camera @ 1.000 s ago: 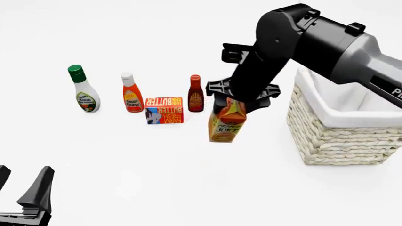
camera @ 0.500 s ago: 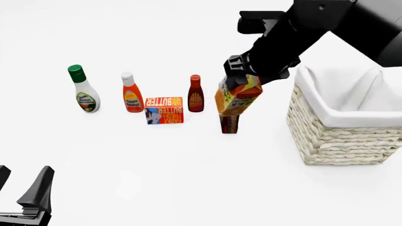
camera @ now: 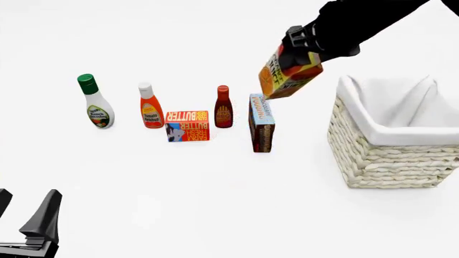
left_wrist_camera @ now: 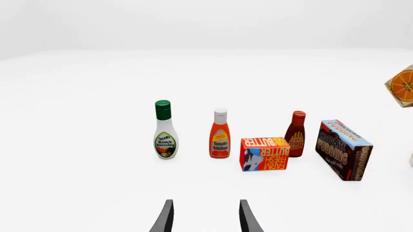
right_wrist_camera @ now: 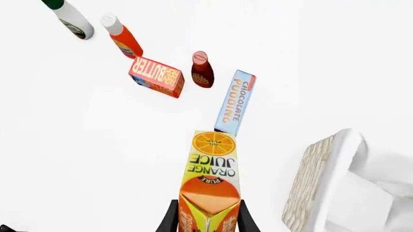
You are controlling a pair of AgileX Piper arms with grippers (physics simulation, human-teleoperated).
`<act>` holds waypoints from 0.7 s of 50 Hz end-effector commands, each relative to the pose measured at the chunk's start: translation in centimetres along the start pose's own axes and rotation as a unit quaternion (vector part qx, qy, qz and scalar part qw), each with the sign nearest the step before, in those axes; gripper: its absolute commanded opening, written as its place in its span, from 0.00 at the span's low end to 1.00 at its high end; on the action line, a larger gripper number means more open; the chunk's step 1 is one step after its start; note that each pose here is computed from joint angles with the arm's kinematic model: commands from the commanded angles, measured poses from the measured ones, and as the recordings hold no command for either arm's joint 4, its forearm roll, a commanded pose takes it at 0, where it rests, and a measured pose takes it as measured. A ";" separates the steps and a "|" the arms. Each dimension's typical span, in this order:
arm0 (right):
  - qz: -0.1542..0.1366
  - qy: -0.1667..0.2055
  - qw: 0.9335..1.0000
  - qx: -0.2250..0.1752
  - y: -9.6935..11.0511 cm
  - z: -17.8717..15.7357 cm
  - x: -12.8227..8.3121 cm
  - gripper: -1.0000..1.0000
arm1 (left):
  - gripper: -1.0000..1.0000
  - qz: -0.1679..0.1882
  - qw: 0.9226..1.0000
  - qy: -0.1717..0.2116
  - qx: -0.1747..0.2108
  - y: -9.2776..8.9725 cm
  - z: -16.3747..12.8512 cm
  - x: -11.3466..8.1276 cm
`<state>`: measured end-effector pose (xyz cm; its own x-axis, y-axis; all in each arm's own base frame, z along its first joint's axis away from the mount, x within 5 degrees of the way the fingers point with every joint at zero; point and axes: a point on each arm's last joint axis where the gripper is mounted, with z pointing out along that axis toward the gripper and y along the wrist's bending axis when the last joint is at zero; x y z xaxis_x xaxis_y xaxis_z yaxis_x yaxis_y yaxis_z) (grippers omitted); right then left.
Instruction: Pick the orange juice and place it in the basket.
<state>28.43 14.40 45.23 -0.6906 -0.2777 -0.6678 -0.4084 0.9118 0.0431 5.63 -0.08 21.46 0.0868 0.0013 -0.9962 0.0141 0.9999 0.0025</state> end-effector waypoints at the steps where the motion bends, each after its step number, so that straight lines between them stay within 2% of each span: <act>1: 0.004 -0.052 0.998 0.020 -1.9 -3.6 -0.7 0.00 | 1.00 0.000 1.000 0.000 0.000 0.0 0.0 0.0; 13: -0.011 -0.091 0.995 0.041 -3.2 -6.3 -1.0 0.00 | 1.00 0.000 1.000 0.000 0.000 0.0 0.0 0.0; 25: -0.005 -0.106 0.993 0.045 -3.4 -7.3 -1.2 0.00 | 1.00 0.000 1.000 0.000 0.000 0.0 0.0 0.0; 35: 0.006 -0.115 0.990 0.079 -5.5 -8.9 -0.4 0.00 | 1.00 0.000 1.000 0.000 0.000 0.0 0.0 0.0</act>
<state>26.51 8.80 50.83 -0.5518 -0.2395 -0.7988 -0.3454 0.9375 -0.0424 5.63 -0.08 21.46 0.0869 0.0012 -0.9962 0.0141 0.9999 0.0025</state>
